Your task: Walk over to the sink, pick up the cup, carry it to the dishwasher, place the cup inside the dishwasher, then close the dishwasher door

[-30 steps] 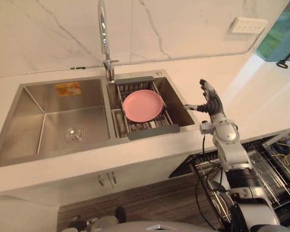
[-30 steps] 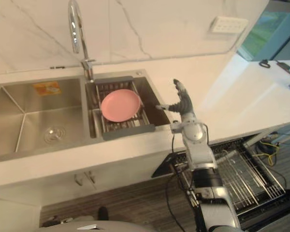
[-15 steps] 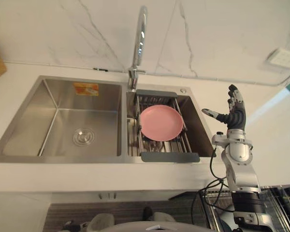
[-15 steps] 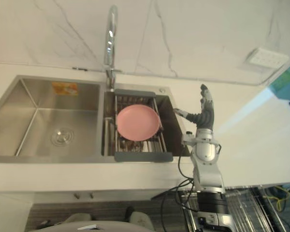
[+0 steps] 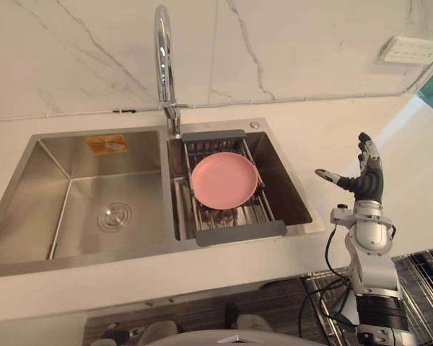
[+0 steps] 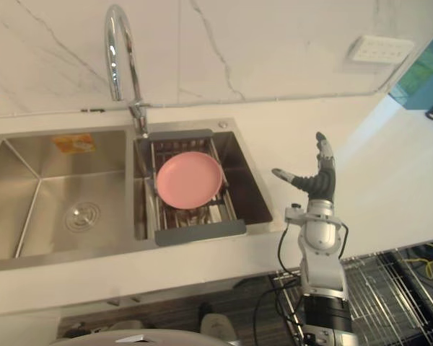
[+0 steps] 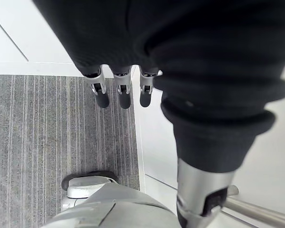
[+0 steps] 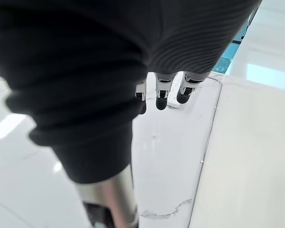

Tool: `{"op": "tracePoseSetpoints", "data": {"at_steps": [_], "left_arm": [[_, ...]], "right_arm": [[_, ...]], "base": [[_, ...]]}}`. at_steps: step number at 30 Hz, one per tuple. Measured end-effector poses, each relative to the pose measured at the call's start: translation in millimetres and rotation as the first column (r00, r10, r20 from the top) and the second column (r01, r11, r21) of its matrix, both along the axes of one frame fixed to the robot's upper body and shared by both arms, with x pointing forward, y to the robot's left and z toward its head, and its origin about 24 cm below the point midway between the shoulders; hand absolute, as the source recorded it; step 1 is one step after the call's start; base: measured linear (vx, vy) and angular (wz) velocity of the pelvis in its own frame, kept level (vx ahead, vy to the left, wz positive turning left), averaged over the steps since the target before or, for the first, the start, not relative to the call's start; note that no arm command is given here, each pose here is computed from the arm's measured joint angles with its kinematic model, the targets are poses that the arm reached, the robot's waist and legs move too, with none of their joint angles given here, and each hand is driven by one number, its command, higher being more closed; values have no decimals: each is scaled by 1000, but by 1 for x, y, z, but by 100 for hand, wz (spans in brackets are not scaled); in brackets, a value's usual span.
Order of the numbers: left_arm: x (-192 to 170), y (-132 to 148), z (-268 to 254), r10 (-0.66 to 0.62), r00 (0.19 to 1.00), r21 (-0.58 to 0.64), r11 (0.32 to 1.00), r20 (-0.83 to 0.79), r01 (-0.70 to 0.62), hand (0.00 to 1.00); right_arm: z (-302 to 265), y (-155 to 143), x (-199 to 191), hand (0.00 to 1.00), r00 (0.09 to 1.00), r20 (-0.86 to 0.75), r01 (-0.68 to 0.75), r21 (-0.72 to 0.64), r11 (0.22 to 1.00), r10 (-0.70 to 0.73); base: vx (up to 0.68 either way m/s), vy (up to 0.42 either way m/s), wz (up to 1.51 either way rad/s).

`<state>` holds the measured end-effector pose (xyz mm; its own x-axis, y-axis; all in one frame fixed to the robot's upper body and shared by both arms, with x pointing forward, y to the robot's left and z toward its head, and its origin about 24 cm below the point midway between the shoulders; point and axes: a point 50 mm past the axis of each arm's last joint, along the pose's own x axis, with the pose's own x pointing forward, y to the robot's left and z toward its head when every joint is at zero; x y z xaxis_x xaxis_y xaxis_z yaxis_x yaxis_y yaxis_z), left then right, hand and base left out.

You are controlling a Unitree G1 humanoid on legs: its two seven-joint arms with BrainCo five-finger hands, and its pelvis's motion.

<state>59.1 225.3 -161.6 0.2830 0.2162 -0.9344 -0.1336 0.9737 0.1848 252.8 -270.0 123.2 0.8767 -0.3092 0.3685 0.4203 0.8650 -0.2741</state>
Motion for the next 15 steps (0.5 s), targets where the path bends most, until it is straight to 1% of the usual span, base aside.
{"op": "tracePoseSetpoints", "data": {"at_steps": [3,5,6,8,10,12,15], "left_arm": [[-2,-3,-1,4,1000,-8,1000,-11,-4,0],[-3,-4,-2,10,1000,-14,1000,-23,-10,0],[-5,-6,-3,37,999,-27,999,-32,-38,0],[-10,-11,-6,111,992,-57,992,-63,-114,0],[-13,-14,-7,137,987,-70,987,-82,-143,0],[-16,-14,-7,166,980,-68,982,-110,-174,0],[-20,-14,-8,202,970,-77,974,-137,-214,0]], "right_arm": [[-2,3,1,0,1000,-1,-21,24,999,21],[-7,10,1,0,998,-8,-69,83,994,70],[-11,16,3,0,995,-5,-101,133,986,103],[-21,36,5,0,986,17,-167,277,946,169],[-24,45,6,0,980,56,-197,360,912,190],[-25,49,5,0,975,95,-220,432,875,199],[-24,48,5,0,973,117,-232,465,855,201]], "base": [[-1,1,12],[3,-10,22],[10,-28,11],[16,-47,3],[26,-56,-5],[34,-85,3],[49,-66,-4]]}}
